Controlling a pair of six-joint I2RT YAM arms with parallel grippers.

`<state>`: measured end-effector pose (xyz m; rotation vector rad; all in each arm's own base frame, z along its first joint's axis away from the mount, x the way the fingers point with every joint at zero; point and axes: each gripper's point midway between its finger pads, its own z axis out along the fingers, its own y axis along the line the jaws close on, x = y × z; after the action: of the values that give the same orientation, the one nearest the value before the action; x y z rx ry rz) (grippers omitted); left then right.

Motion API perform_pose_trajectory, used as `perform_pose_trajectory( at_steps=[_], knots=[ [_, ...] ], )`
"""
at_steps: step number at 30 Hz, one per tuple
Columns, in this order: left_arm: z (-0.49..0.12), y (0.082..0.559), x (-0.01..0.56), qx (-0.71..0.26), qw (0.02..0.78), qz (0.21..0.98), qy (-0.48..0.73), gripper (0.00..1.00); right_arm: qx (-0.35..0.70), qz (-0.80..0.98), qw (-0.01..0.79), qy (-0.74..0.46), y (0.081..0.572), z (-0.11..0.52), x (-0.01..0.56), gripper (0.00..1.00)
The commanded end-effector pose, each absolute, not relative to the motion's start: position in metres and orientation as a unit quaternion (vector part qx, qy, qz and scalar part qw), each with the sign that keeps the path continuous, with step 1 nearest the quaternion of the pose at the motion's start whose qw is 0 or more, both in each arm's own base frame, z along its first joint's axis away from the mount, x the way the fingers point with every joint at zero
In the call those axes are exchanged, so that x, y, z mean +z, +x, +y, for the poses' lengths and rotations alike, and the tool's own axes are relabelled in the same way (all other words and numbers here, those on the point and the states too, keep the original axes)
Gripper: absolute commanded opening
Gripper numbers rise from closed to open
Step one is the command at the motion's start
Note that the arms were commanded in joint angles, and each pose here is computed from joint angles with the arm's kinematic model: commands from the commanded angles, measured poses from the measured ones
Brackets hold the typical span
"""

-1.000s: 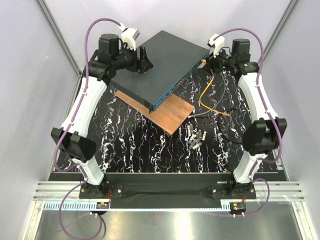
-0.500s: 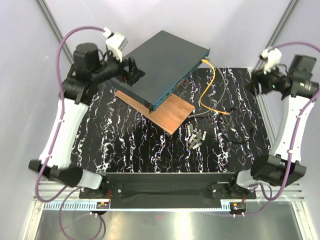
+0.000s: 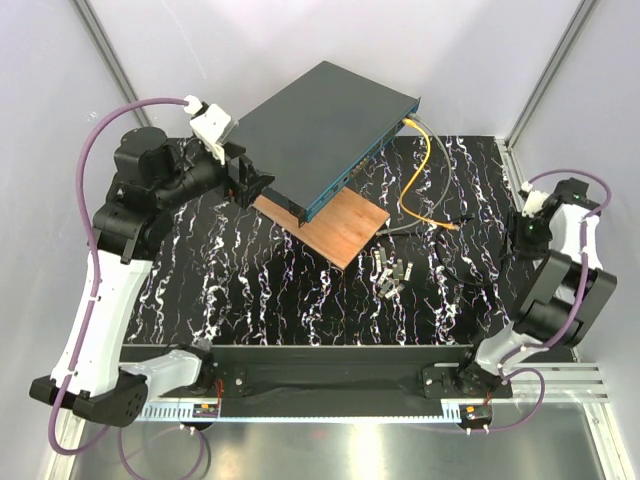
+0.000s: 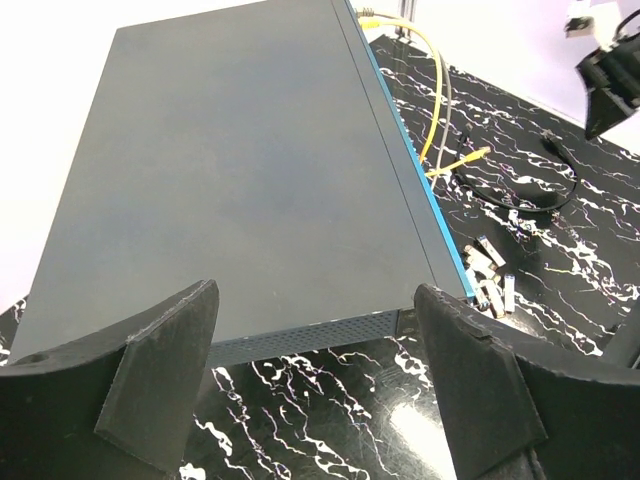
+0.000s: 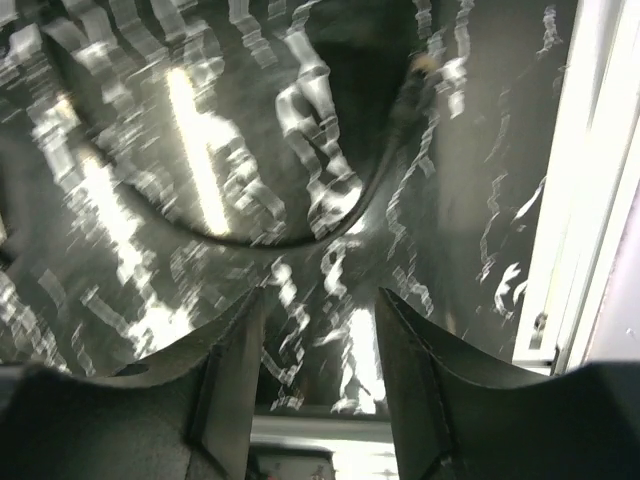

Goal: Insert the plug into the switch port

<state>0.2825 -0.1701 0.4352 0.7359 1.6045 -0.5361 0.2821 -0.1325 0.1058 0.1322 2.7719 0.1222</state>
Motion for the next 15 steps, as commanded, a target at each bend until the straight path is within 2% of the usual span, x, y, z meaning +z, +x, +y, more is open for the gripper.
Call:
perform_pose_trajectory(
  at_steps=[1, 12, 13, 15],
  knots=[
    [-0.177, 0.286, 0.443, -0.244, 0.607, 0.683, 0.324, 0.86, -0.008, 0.976, 0.199, 0.092, 0.309, -0.162, 0.087, 0.53],
    [-0.182, 0.303, 0.451, -0.257, 0.605, 0.694, 0.294, 0.86, 0.003, 0.982, 0.155, 0.107, 0.327, -0.175, 0.025, 0.51],
    [-0.182, 0.305, 0.454, -0.259, 0.607, 0.692, 0.293, 0.86, 0.005, 0.983, 0.15, 0.108, 0.327, -0.176, 0.02, 0.5],
    [-0.185, 0.308, 0.452, -0.263, 0.603, 0.694, 0.292, 0.86, 0.005, 0.983, 0.146, 0.109, 0.328, -0.177, 0.012, 0.41]
  ],
)
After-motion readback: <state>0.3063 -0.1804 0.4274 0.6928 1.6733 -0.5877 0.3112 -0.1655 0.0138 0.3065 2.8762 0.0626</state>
